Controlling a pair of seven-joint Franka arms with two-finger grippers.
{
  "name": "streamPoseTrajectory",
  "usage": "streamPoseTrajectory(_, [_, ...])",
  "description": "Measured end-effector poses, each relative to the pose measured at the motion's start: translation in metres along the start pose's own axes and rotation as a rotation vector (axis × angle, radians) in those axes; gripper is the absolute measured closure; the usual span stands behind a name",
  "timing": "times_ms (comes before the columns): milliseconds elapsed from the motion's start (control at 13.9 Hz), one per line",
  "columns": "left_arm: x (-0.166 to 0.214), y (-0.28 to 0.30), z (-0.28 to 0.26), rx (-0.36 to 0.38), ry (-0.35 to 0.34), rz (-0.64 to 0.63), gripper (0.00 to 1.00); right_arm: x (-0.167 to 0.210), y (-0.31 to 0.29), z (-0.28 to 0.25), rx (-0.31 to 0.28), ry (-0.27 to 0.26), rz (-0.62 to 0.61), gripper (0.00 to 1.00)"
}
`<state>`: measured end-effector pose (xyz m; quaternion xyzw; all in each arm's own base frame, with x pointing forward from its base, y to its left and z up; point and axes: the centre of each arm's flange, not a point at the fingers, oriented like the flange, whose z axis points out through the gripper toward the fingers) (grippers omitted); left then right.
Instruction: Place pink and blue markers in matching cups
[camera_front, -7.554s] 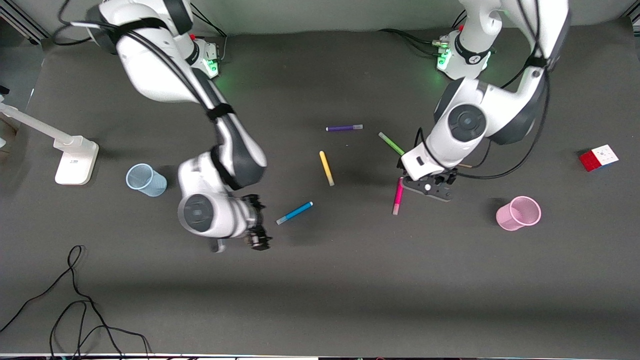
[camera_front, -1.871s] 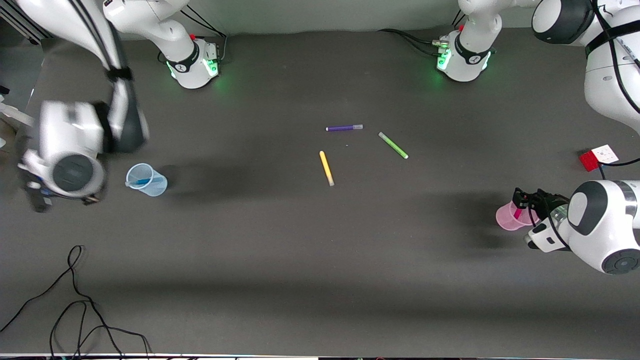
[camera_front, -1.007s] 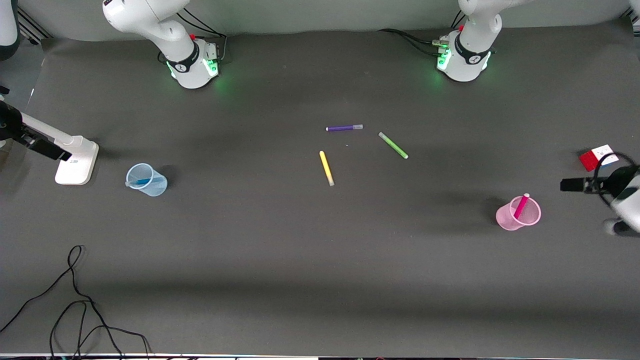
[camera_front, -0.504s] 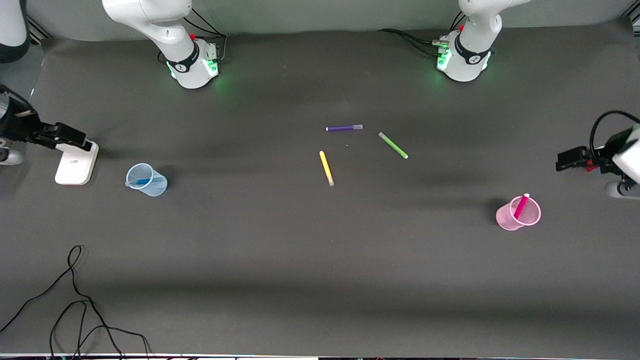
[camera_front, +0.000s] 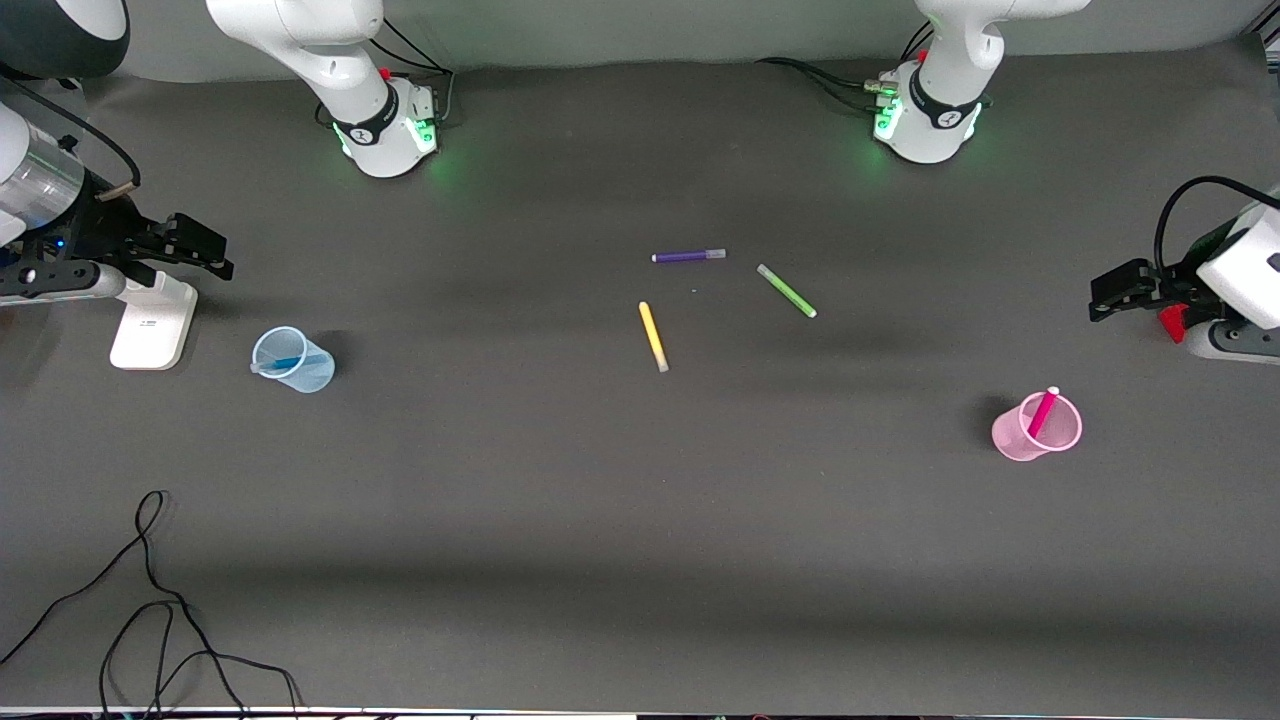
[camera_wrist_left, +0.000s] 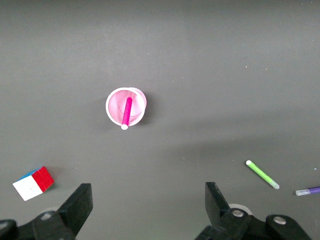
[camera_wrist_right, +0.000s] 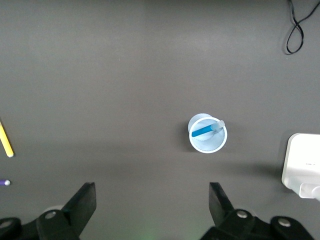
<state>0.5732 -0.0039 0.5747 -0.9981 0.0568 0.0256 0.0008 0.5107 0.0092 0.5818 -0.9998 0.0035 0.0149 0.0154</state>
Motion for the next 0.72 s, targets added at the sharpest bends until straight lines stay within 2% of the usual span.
streamPoseTrajectory(216, [-0.001, 0.003, -0.002, -0.002, 0.003, 0.004, 0.00, 0.000, -0.012, -0.001, 0.001, -0.020, 0.005, 0.00])
streamPoseTrajectory(288, [-0.002, 0.004, -0.003, -0.003, 0.004, 0.006, 0.00, -0.002, -0.011, -0.002, 0.016, -0.037, -0.014, 0.00])
streamPoseTrajectory(360, [-0.002, 0.005, -0.005, -0.003, 0.005, 0.007, 0.00, -0.005, -0.005, -0.004, 0.056, -0.052, -0.040, 0.00])
streamPoseTrajectory(432, [-0.003, 0.005, -0.006, -0.003, 0.008, 0.004, 0.00, -0.006, 0.002, -0.010, 0.088, -0.049, -0.058, 0.00])
streamPoseTrajectory(504, [-0.004, 0.005, -0.007, -0.003, 0.010, -0.004, 0.00, -0.007, 0.008, -0.016, 0.096, -0.040, -0.072, 0.00])
streamPoseTrajectory(719, [-0.005, 0.008, -0.009, -0.004, 0.013, -0.019, 0.00, -0.006, 0.008, -0.032, 0.084, -0.011, -0.090, 0.00])
